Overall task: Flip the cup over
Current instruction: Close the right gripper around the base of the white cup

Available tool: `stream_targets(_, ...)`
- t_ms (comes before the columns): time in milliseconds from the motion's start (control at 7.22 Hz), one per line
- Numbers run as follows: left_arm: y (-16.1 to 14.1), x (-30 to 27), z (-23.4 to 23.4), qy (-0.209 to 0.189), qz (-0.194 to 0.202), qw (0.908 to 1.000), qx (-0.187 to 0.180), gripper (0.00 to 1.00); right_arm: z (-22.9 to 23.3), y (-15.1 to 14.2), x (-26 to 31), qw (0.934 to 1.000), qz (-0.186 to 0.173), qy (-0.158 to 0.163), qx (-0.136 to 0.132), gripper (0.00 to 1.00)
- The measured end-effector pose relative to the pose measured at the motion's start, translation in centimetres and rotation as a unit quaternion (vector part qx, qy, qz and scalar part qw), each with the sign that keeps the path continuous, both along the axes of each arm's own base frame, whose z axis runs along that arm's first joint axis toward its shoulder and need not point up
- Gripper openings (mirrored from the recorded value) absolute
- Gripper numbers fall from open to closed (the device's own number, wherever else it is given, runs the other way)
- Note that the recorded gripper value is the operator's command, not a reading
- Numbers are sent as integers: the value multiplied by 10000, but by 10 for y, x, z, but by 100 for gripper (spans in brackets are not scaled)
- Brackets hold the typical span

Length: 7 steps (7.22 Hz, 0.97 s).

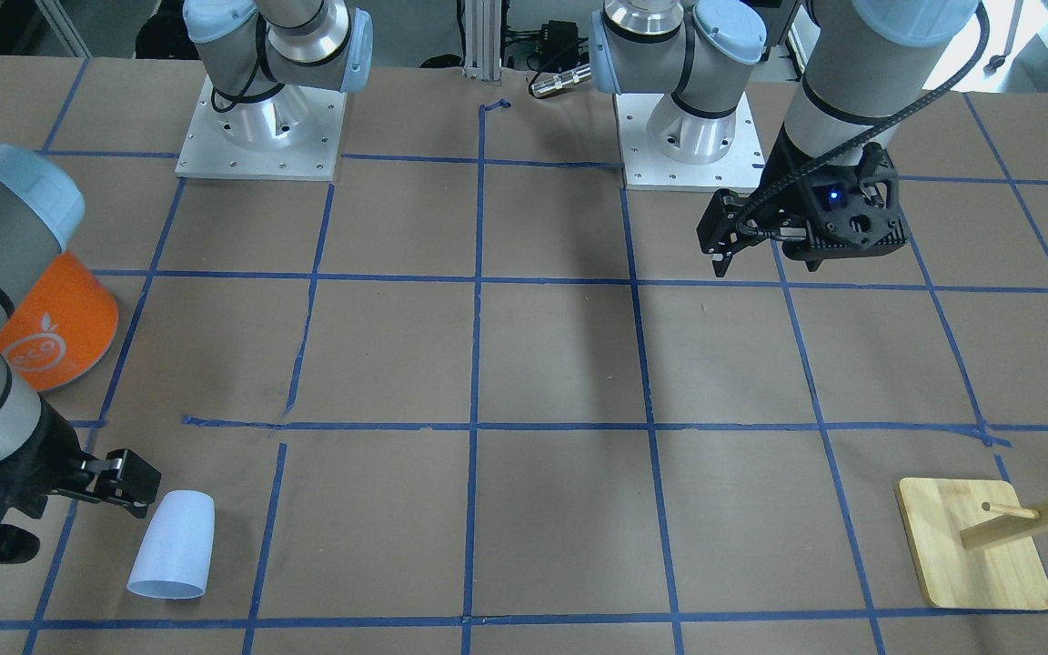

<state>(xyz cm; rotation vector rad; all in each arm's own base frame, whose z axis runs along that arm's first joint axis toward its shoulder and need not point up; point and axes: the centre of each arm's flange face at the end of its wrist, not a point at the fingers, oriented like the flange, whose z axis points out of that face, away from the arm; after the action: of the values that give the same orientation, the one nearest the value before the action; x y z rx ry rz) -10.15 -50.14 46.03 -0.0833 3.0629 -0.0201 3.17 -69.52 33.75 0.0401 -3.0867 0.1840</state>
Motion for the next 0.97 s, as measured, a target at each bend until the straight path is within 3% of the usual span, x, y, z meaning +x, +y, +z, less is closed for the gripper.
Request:
stream_targets(554,-2,0,-1,-2,5,10000,-33,100,-69,-24,10,10000,90,-21,-19,100)
stream_targets(969,-3,0,-1,-3,-7,10000,-52,100,-103,-29,10,9998,84,-87,139,100)
